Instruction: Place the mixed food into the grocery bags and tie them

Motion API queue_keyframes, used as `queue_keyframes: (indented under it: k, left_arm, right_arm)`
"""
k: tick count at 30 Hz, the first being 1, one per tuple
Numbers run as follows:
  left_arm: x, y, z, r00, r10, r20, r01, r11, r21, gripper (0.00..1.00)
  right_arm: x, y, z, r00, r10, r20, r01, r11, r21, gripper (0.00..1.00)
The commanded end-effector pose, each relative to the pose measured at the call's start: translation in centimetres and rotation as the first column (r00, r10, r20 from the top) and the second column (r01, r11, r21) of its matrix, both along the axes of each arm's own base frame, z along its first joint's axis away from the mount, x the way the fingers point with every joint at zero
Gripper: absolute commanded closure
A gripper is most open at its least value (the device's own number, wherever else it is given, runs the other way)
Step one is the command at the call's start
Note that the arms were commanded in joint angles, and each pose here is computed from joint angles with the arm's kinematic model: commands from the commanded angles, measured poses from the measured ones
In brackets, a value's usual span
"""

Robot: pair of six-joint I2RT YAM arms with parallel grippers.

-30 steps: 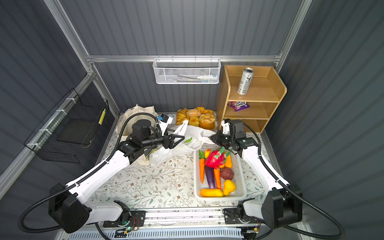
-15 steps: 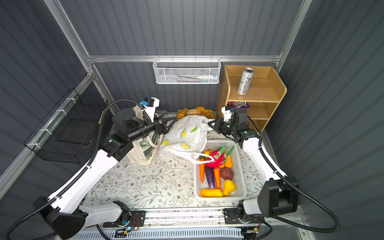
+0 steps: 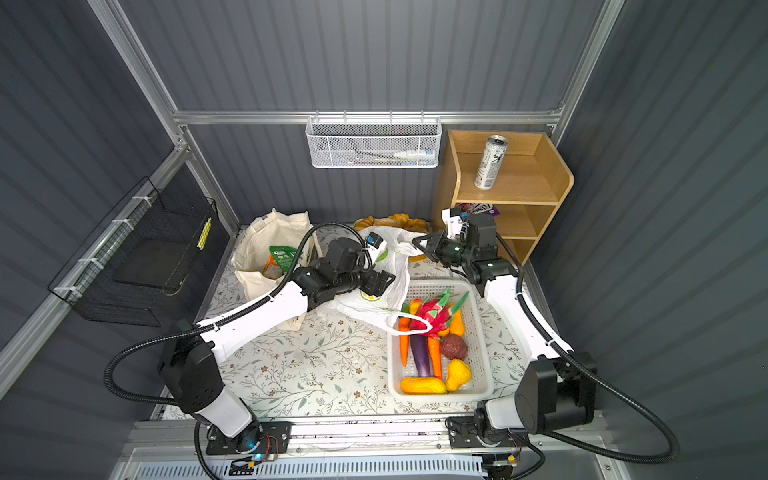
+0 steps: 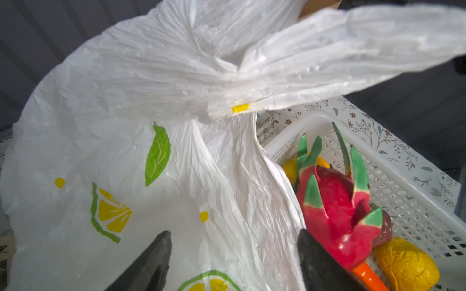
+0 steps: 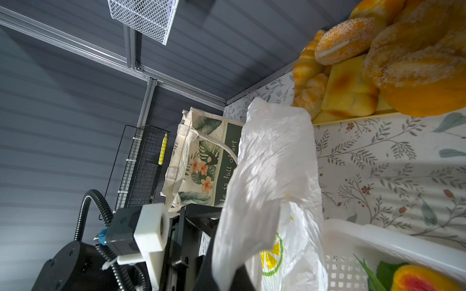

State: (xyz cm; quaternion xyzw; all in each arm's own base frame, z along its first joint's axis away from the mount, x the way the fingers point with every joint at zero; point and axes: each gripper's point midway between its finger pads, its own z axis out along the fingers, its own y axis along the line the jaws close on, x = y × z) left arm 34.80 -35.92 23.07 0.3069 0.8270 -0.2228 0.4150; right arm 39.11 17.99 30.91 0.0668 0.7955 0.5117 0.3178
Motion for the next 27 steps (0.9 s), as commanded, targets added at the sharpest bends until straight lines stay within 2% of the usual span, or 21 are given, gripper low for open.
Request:
queue_keyframes:
  k: [1,7,18,23,27]
  left_arm:
    - [1.6,0.6,-1.6,0.996,0.085,0.022,-0.086,0.995,0.051,0.20]
    - [2.7,-0.3,-4.2,0.991,0.129,0.023,-0.131,0.985,0.115,0.18]
    - [5.4,-2.4,-4.0,0.975,0.208,0.073,-0.214,0.973,0.082,0.15]
    - [7.1,-1.4,-4.7,0.942,0.322,0.096,-0.333,0.934,0.130,0.21]
    - [7.7,-1.4,-5.4,0.935,0.339,0.099,-0.352,0.922,0.161,0.22]
  right_arm:
    - [-0.4,0.1,0.6,1.000,0.011,0.023,-0.011,1.000,0.019,1.00]
    - [-0.5,0.2,0.3,1.000,0.015,0.020,-0.016,1.000,0.025,1.00]
    - [-0.8,0.2,-0.2,1.000,0.017,0.011,-0.017,0.999,0.034,1.00]
    - [-1.2,0.3,-0.3,1.000,0.019,0.009,-0.019,0.999,0.038,1.00]
    - [-1.4,0.3,0.0,1.000,0.021,0.015,-0.022,0.999,0.045,1.00]
